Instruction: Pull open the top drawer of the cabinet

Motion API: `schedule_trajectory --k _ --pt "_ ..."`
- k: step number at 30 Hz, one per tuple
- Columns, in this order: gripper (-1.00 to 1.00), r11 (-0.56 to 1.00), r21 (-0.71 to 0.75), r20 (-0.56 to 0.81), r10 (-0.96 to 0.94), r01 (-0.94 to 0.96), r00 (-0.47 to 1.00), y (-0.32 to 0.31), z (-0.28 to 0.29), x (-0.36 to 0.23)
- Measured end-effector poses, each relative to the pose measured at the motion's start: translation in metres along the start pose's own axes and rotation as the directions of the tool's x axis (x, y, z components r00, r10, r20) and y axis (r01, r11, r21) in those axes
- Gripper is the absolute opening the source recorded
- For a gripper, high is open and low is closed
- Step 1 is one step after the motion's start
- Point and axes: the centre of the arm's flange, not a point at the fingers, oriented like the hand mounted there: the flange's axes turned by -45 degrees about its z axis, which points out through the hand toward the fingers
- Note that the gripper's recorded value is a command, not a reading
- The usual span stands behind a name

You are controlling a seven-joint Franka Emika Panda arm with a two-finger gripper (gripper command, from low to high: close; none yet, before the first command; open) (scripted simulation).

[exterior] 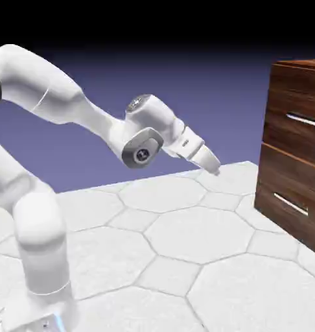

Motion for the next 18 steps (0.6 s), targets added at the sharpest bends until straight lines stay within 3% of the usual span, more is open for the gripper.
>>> schedule_trajectory --k 8,18 --pt "1.00 0.961 -0.042 -0.212 0.257 -0.272 0.943 0.029 -0.061 0.078" --pt "1.00 0.864 0.053 -0.432 0.472 -0.500 0.769 0.025 -0.129 0.149"
